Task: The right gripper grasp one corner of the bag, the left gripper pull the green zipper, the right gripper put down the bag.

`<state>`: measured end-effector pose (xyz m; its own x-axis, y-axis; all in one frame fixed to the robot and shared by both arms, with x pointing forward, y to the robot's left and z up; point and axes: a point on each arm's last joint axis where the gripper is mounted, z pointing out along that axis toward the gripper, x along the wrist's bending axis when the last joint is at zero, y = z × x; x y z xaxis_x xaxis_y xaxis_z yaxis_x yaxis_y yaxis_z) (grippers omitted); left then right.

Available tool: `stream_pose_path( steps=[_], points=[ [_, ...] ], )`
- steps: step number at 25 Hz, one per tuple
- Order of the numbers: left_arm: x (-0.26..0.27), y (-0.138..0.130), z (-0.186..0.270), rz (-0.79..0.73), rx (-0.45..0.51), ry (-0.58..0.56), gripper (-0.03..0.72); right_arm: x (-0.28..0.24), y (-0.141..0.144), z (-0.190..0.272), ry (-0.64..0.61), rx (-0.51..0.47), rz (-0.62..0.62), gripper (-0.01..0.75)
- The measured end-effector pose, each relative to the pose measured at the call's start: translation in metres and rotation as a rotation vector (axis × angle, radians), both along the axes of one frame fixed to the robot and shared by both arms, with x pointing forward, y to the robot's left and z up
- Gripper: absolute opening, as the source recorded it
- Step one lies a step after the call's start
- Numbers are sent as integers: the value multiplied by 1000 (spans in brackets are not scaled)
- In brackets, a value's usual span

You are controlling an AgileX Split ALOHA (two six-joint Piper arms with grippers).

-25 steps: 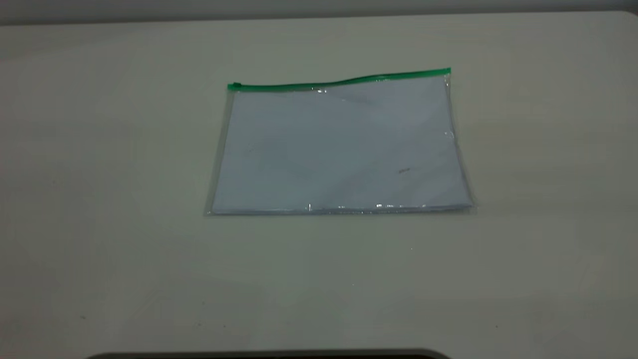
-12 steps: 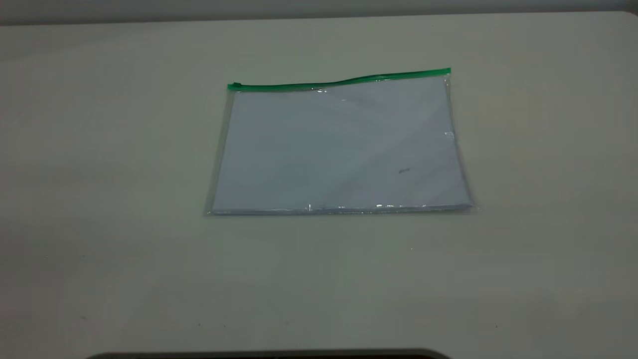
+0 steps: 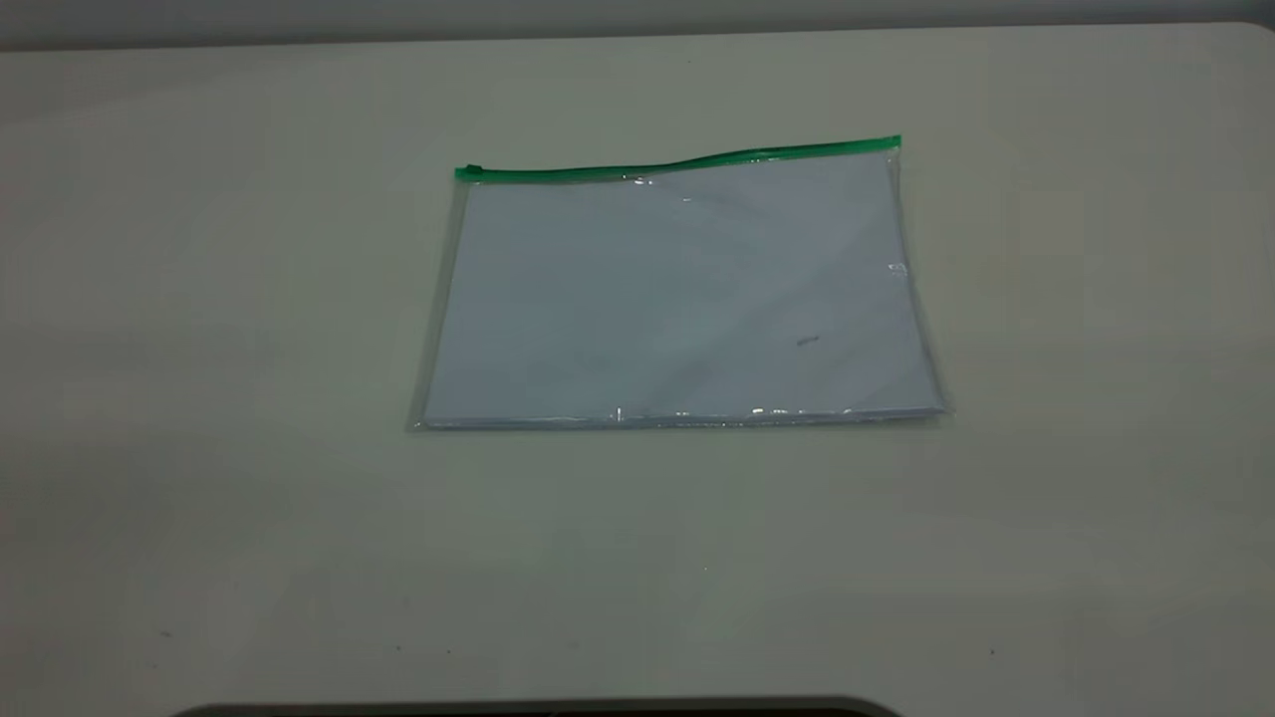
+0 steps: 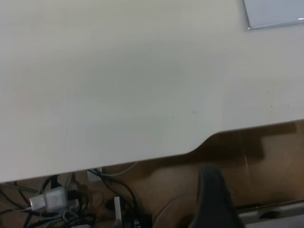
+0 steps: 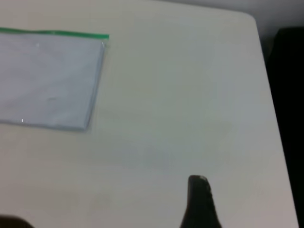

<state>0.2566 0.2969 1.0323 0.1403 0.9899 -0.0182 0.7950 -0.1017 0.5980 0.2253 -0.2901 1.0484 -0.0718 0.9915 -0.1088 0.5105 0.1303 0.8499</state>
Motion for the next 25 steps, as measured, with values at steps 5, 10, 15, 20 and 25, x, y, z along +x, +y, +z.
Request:
stream_pose_path(
  steps=[5, 10, 15, 20, 25],
  points=[
    [0, 0, 0, 0, -1, 0, 515, 2, -1, -4, 12, 0, 30, 578],
    [0, 0, 0, 0, -1, 0, 515, 4, -1, -7, 6, 4, 43, 578],
    [0, 0, 0, 0, -1, 0, 515, 4, -1, -7, 6, 5, 51, 578],
    [0, 0, 0, 0, -1, 0, 515, 4, -1, -7, 5, 5, 51, 578],
    [0, 0, 0, 2, -3, -2, 515, 4, -1, -7, 5, 5, 51, 578]
  ],
)
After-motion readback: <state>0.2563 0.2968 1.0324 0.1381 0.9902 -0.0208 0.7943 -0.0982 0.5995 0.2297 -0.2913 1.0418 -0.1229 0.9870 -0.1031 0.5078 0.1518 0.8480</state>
